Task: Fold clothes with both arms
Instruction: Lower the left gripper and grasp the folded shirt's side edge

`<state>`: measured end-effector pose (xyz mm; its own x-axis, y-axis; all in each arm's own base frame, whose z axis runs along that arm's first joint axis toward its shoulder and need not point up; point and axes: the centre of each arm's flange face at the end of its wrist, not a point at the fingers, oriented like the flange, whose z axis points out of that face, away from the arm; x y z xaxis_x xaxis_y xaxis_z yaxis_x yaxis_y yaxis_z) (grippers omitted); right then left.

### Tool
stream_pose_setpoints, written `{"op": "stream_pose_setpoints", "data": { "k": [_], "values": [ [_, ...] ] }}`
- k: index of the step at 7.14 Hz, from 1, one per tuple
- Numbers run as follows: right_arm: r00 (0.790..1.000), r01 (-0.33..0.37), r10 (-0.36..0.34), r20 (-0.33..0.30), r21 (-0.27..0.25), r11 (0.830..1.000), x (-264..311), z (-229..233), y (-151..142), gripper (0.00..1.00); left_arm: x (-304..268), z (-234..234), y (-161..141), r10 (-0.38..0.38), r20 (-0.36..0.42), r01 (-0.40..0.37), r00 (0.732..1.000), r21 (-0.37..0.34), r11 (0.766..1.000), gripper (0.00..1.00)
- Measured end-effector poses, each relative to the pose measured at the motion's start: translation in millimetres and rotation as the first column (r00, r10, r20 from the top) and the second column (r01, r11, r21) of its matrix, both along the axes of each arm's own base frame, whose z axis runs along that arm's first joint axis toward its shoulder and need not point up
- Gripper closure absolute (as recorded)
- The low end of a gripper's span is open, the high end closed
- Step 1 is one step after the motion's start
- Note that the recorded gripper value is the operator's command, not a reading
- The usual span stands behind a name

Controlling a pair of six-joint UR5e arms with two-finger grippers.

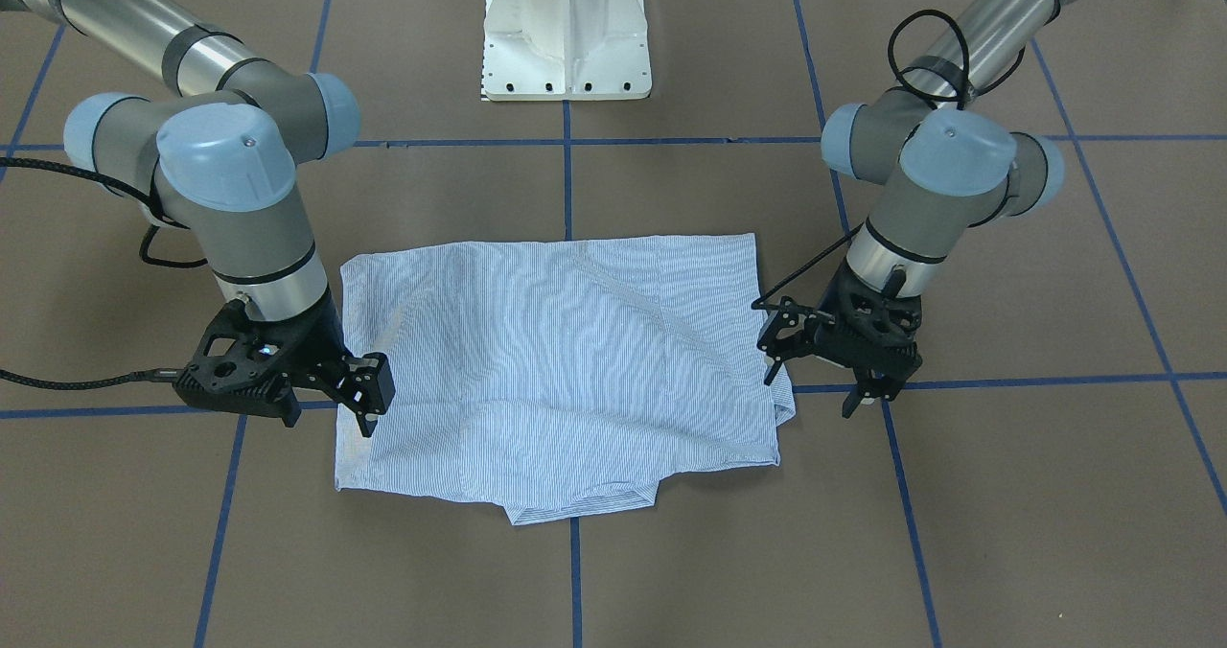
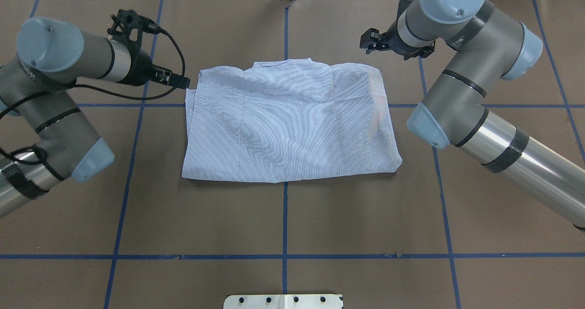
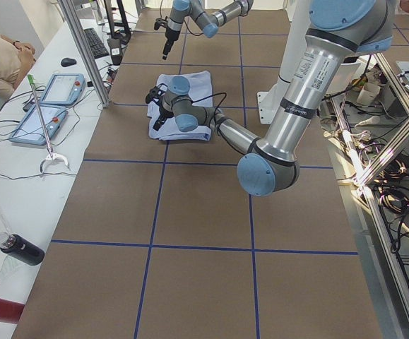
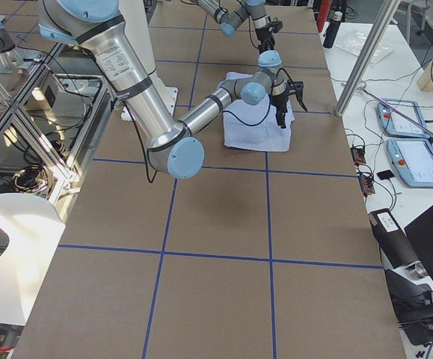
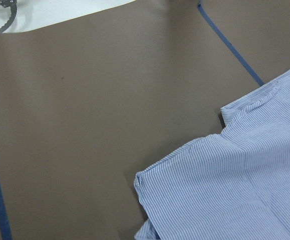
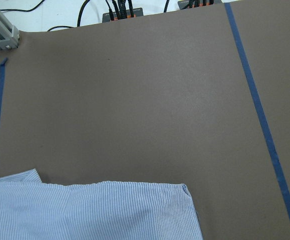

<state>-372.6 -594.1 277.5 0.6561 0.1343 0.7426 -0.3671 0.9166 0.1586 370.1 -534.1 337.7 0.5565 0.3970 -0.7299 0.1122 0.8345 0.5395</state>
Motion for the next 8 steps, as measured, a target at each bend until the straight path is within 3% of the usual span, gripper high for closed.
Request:
{"op": "stream_pose_setpoints", "data": {
  "k": [2,4,5,8],
  "values": [
    [1.0,-0.001,0.001,0.002,0.006,1.0,5,1,4,0.0,15,12,74,0.002,-0.047,-0.007,0.999,-0.093,0.996,0.0],
    [1.0,-0.003,0.003,0.002,0.007,1.0,6,1,4,0.0,57,21,125,-0.009,-0.048,0.001,0.999,-0.155,0.988,0.0],
    [1.0,-0.004,0.004,0.001,0.006,1.0,6,2,4,0.0,71,24,138,-0.008,-0.045,0.0,0.999,-0.168,0.986,0.03],
    [1.0,-0.005,0.005,0.003,0.006,1.0,5,2,5,0.0,93,36,155,-0.022,-0.029,0.016,0.999,-0.201,0.979,0.28]
  ]
}}
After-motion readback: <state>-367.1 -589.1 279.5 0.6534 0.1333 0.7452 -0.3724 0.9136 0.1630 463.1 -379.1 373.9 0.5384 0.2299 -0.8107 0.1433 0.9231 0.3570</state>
